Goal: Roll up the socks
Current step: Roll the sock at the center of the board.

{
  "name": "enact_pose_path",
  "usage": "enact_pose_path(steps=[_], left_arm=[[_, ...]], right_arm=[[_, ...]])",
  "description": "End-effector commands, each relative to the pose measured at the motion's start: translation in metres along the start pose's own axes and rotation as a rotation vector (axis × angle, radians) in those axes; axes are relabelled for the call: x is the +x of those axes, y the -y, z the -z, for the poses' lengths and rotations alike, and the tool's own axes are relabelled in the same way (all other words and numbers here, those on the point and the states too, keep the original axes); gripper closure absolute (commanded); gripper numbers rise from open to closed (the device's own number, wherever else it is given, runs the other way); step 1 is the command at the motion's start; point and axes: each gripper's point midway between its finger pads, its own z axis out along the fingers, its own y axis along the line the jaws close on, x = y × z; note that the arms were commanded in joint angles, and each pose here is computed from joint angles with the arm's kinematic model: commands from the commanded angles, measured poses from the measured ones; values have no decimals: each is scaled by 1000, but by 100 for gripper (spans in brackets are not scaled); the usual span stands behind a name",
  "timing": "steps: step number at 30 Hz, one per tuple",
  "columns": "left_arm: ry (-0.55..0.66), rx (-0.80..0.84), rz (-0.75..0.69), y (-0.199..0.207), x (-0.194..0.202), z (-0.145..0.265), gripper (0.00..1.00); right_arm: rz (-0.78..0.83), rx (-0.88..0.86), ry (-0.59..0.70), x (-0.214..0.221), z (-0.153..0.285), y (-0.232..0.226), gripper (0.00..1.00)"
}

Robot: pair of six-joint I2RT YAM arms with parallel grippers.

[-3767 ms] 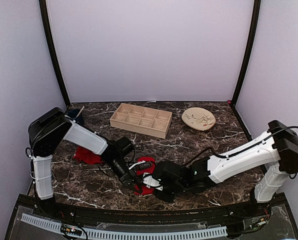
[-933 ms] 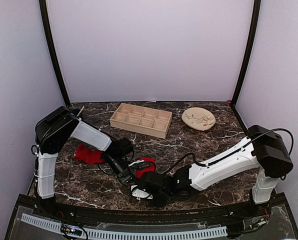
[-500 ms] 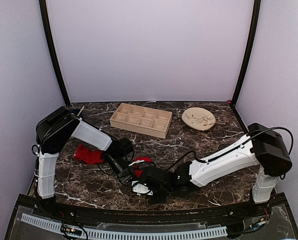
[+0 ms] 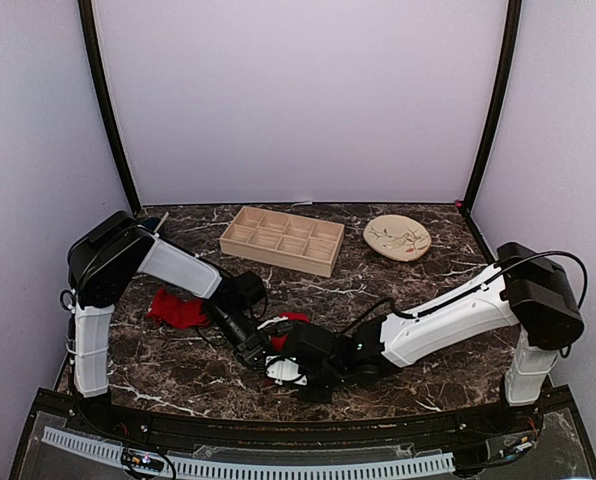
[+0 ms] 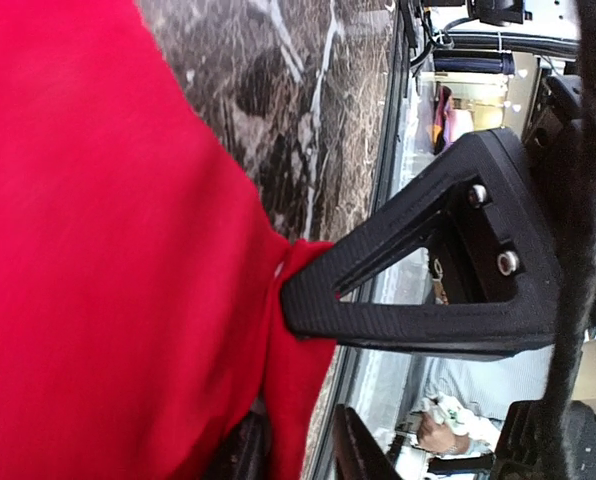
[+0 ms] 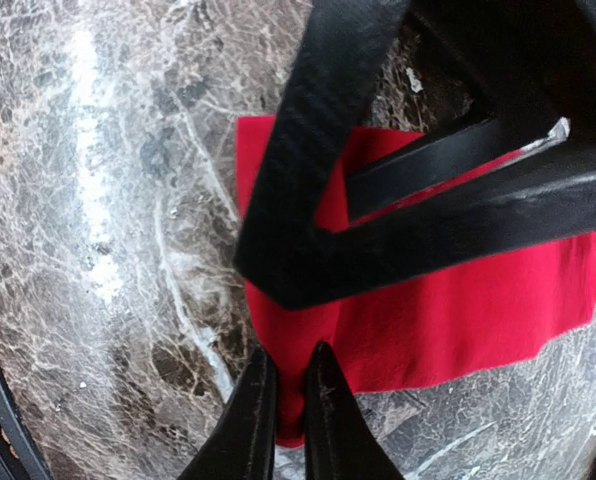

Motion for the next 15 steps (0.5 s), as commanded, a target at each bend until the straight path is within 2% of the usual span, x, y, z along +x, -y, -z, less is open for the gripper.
enact_pose_path(steps=[1,15], left_arm=[[30,-184,-8,-26,-3,17,71],[198,-307,-24,-25,-18,60,67]], right_arm=[[-29,-67,-125,40,-7,-11,90],[-103,-132,-134,36,-4,-15,91]])
